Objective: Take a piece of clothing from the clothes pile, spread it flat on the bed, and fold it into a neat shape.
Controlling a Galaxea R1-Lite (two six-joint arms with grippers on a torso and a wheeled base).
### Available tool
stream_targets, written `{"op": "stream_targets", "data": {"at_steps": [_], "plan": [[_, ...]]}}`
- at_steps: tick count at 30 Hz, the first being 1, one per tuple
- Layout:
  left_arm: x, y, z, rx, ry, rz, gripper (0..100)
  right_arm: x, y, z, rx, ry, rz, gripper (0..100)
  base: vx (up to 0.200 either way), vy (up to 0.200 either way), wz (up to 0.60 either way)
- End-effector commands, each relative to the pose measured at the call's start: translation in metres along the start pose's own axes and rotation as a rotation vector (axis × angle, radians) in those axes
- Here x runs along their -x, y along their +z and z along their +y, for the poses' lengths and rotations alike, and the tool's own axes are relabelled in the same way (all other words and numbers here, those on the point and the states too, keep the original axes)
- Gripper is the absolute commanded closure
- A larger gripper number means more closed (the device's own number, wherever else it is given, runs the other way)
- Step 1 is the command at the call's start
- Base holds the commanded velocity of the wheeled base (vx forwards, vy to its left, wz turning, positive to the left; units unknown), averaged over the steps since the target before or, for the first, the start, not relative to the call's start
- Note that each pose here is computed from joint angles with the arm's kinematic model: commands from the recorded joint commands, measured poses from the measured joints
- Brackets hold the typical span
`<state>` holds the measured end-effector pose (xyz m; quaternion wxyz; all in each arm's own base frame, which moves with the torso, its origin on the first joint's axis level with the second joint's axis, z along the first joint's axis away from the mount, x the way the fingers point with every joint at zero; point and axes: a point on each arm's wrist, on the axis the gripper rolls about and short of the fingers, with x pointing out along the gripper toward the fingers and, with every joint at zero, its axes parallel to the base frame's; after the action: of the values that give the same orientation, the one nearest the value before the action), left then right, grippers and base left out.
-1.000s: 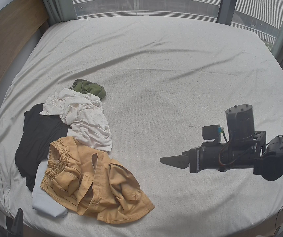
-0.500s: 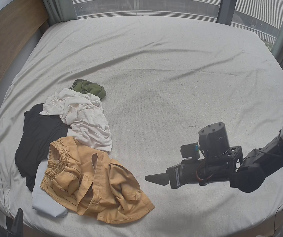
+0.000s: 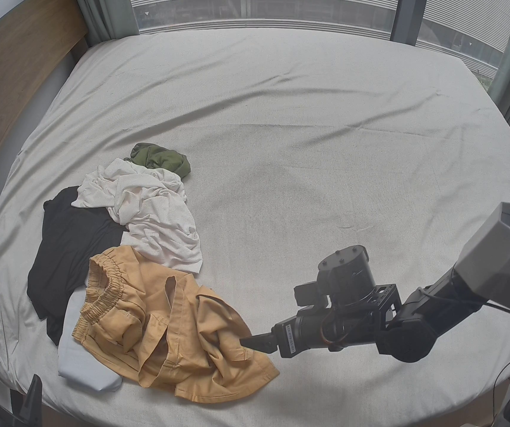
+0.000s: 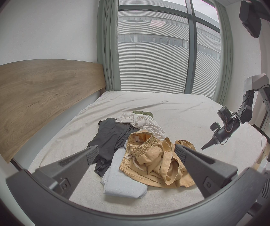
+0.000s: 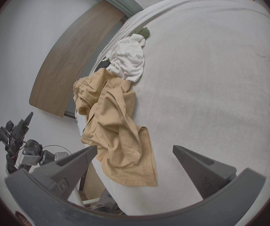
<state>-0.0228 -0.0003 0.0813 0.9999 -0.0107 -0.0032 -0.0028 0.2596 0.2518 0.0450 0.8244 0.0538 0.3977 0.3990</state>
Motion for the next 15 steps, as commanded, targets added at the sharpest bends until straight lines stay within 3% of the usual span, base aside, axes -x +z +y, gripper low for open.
{"op": "stream_targets", "data": {"at_steps": [1,8,15], "plan": [[0.0,-0.005,0.0,0.002,0.001,0.005,0,-0.02,-0.012,0.001,0.002,0.004,0.05,0,0.0,0.0,0.0],[0.0,-0.005,0.0,0.002,0.001,0.005,0,-0.038,-0.02,0.003,0.004,0.013,0.077,0,0.0,0.0,0.0],[0.0,-0.005,0.0,0.002,0.001,0.005,0,-0.054,-0.022,0.005,-0.013,0.002,0.029,0,0.0,0.0,0.0]]}}
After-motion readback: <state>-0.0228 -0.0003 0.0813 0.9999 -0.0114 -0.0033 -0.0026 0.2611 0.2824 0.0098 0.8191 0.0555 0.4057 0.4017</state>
